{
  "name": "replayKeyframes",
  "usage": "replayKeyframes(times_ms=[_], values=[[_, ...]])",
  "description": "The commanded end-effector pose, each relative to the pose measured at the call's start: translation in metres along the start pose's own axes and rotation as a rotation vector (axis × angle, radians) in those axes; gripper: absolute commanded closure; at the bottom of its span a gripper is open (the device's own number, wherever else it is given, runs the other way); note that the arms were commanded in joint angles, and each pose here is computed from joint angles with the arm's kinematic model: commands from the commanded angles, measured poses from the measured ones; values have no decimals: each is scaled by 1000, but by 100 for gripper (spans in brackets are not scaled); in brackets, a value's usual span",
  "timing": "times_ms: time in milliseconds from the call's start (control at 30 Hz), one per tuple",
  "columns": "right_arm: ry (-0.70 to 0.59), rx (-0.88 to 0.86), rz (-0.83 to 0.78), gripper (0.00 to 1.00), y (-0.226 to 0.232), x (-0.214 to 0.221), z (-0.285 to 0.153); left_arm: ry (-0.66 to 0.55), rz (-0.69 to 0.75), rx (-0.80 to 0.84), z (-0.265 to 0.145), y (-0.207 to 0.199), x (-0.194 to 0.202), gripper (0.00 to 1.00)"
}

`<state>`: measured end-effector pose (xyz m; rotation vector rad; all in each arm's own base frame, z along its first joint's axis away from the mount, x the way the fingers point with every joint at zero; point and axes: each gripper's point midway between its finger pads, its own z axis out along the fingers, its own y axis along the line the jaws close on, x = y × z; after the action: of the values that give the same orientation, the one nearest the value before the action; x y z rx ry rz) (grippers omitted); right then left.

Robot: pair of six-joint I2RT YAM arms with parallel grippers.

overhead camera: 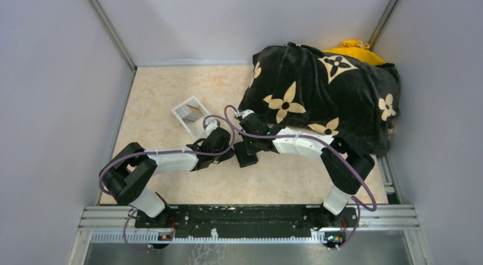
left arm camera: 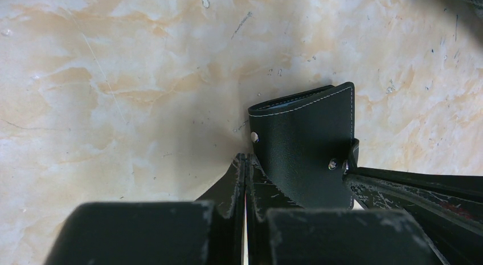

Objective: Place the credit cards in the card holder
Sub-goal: Close the card holder at the center of the board.

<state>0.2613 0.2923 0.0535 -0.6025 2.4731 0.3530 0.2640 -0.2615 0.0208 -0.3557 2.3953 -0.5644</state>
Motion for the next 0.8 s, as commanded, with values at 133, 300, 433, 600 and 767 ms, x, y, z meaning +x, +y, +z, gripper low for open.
replayKeyframes(times_ms=[133, 300, 433, 600, 767], values=[[-67, -23, 15, 100, 6, -25, -9, 111, 75, -155, 1, 51, 32, 100], [-23, -7, 12, 100, 2, -12, 3, 112, 78, -157, 1, 51, 32, 100], [-10, 2, 10, 100, -1, -8, 6, 108, 80, -157, 0, 50, 31, 100], [2, 8, 9, 100, -3, -4, 7, 105, 79, -156, 0, 50, 30, 100], [7, 1, 8, 100, -1, -4, 8, 109, 79, -158, 1, 50, 31, 100]])
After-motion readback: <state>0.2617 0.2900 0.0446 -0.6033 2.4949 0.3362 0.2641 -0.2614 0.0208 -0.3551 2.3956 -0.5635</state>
